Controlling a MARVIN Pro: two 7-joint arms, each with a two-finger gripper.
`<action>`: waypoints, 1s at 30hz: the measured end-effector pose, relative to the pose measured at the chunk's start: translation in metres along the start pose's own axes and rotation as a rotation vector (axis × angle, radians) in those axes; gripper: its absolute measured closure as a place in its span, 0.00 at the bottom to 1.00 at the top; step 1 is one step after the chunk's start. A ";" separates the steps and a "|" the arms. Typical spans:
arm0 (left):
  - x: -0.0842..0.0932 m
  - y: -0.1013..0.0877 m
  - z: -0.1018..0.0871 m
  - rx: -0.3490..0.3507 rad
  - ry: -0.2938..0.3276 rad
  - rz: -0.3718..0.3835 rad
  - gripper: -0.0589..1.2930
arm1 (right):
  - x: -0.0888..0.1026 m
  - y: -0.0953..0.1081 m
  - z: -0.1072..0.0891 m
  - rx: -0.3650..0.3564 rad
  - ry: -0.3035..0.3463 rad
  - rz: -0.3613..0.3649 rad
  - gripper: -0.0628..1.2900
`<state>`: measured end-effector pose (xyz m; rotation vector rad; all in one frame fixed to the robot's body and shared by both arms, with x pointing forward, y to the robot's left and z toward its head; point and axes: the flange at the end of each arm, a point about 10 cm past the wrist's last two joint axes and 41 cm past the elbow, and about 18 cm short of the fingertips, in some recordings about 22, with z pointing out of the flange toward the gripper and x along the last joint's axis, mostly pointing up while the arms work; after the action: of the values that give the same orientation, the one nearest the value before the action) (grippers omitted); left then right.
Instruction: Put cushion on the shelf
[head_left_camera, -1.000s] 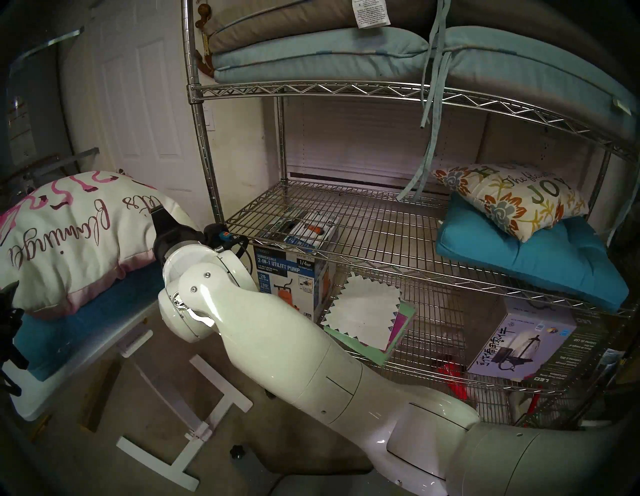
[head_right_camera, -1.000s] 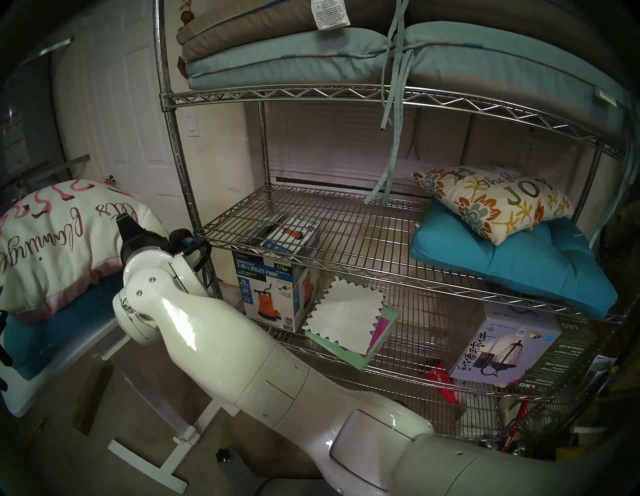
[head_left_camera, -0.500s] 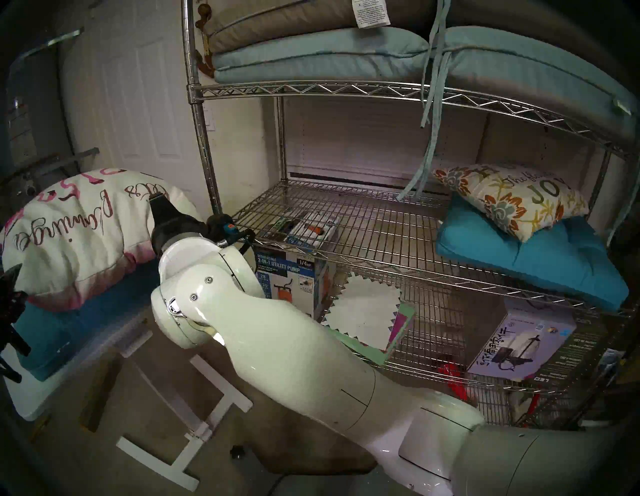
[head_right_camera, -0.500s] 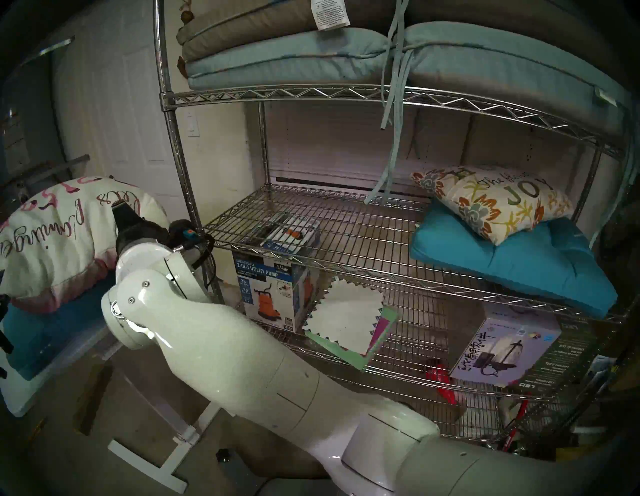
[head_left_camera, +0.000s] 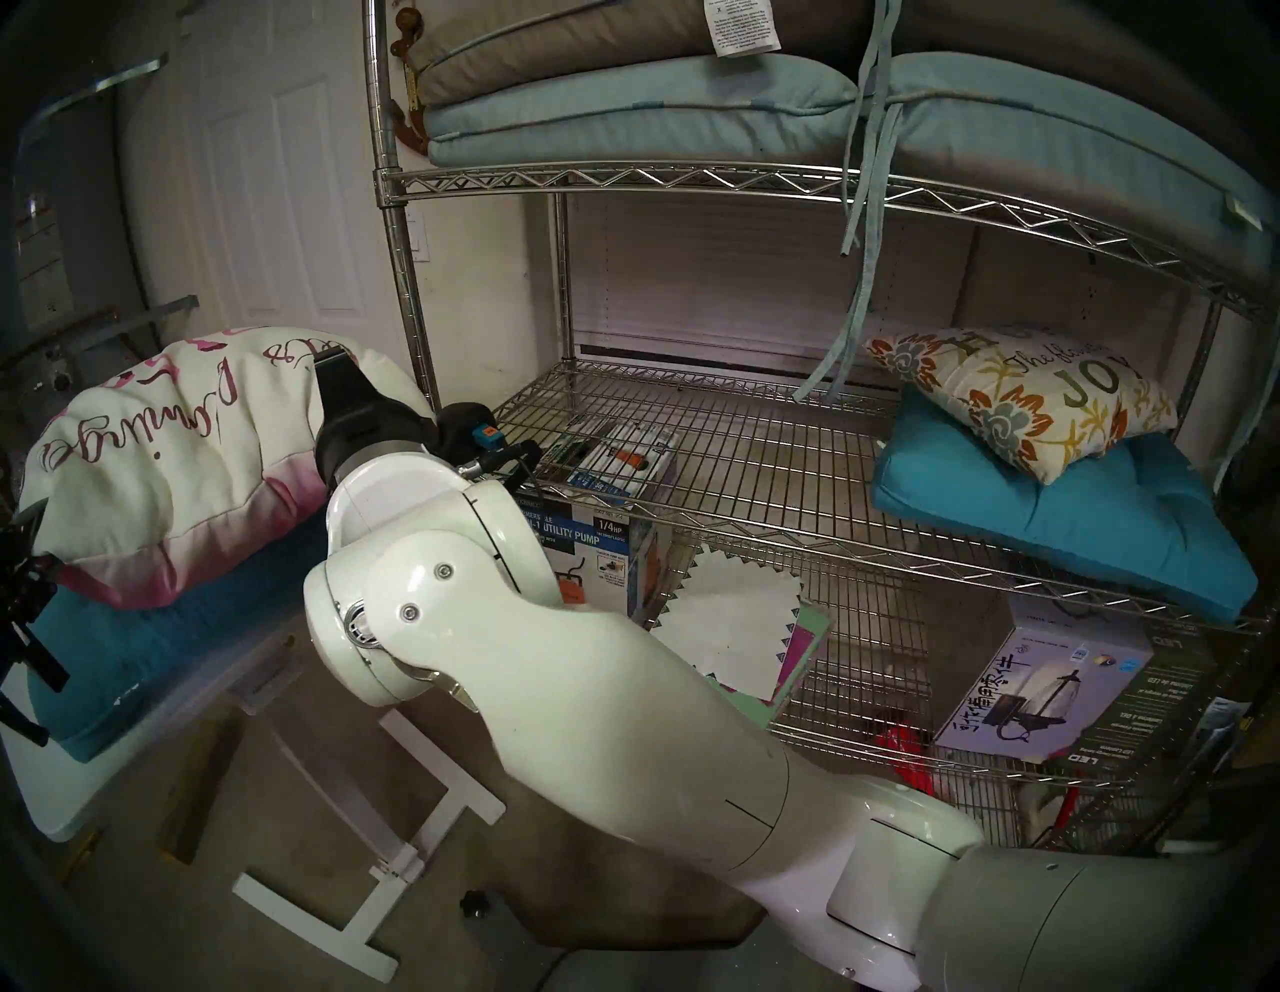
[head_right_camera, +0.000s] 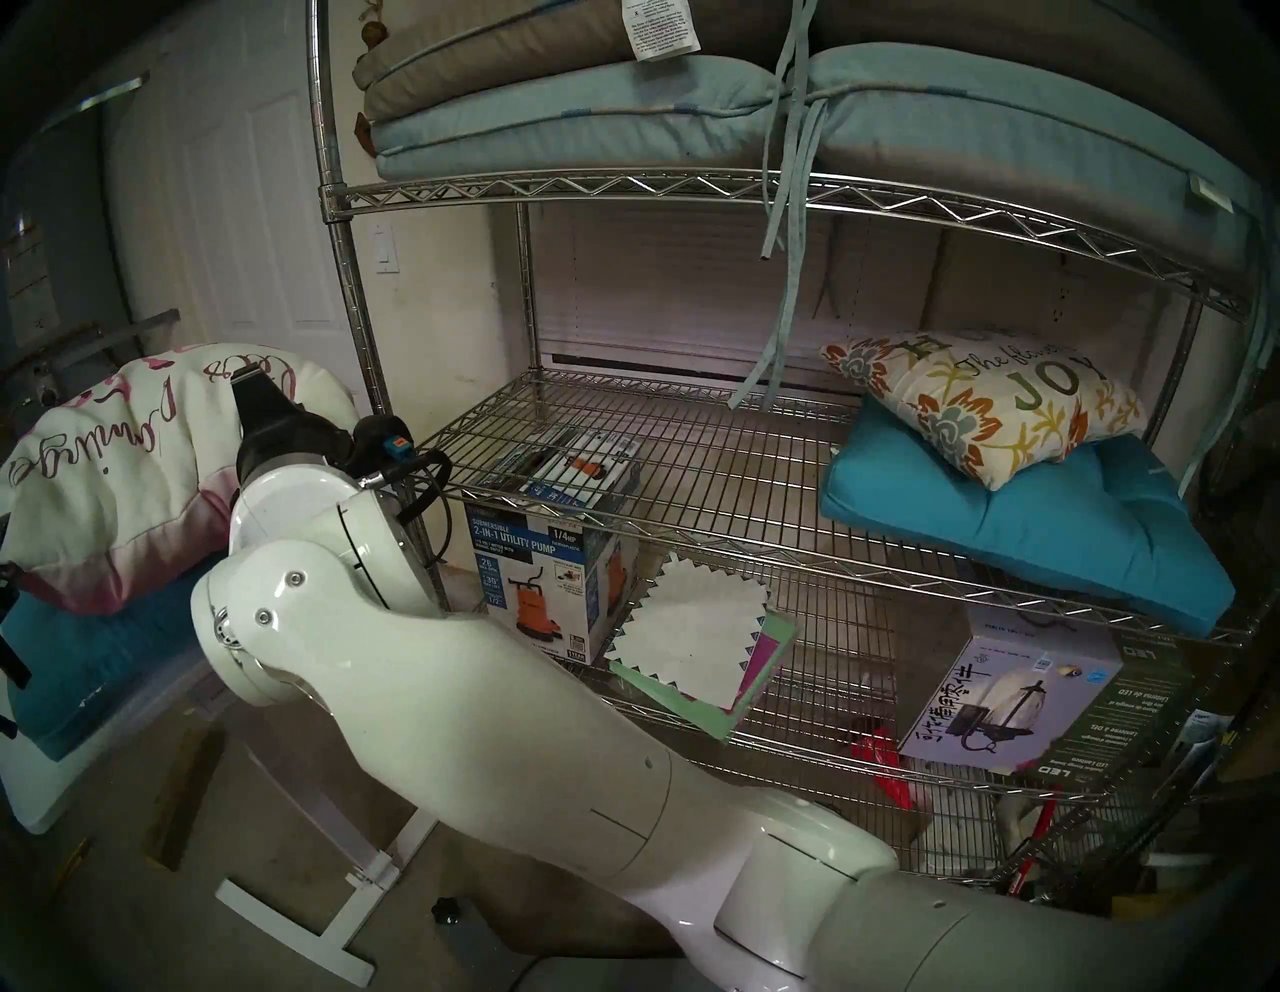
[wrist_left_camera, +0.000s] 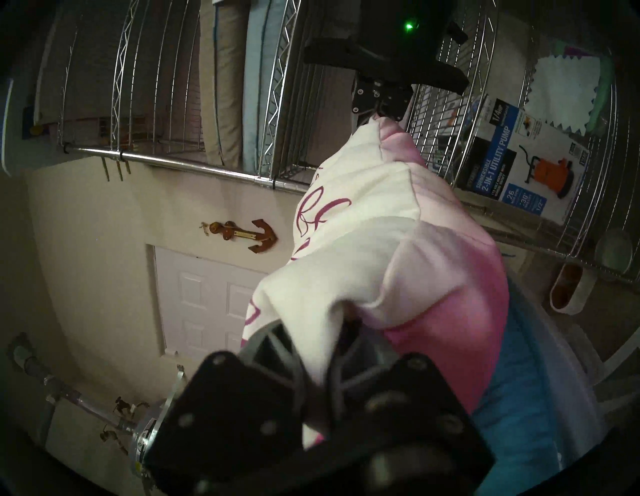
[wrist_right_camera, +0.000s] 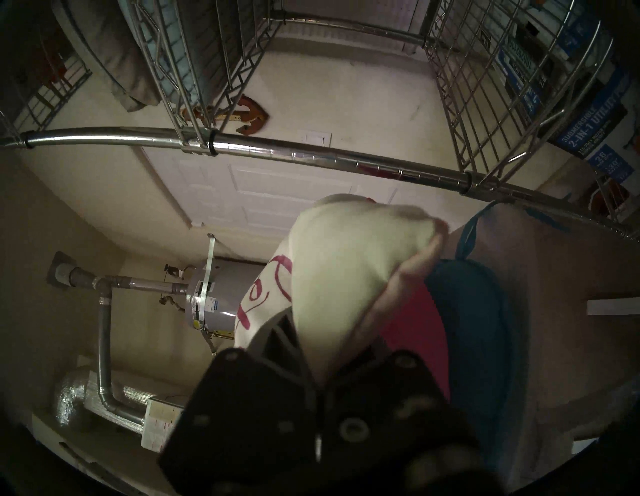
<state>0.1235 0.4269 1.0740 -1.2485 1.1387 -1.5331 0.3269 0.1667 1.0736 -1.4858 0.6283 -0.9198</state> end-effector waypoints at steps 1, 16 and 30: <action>0.001 -0.001 0.001 0.002 0.013 -0.004 0.89 | 0.003 -0.001 -0.003 0.002 0.010 0.002 0.96; 0.013 -0.008 0.012 -0.022 0.126 -0.047 0.89 | 0.027 -0.006 -0.031 0.000 0.075 0.011 0.96; 0.020 -0.010 0.017 -0.045 0.196 -0.080 0.88 | 0.039 -0.017 -0.059 0.005 0.091 0.010 0.96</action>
<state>0.1363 0.4084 1.0902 -1.2060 1.2670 -1.7290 0.2965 0.1047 1.0956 -1.4411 0.6984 -0.9853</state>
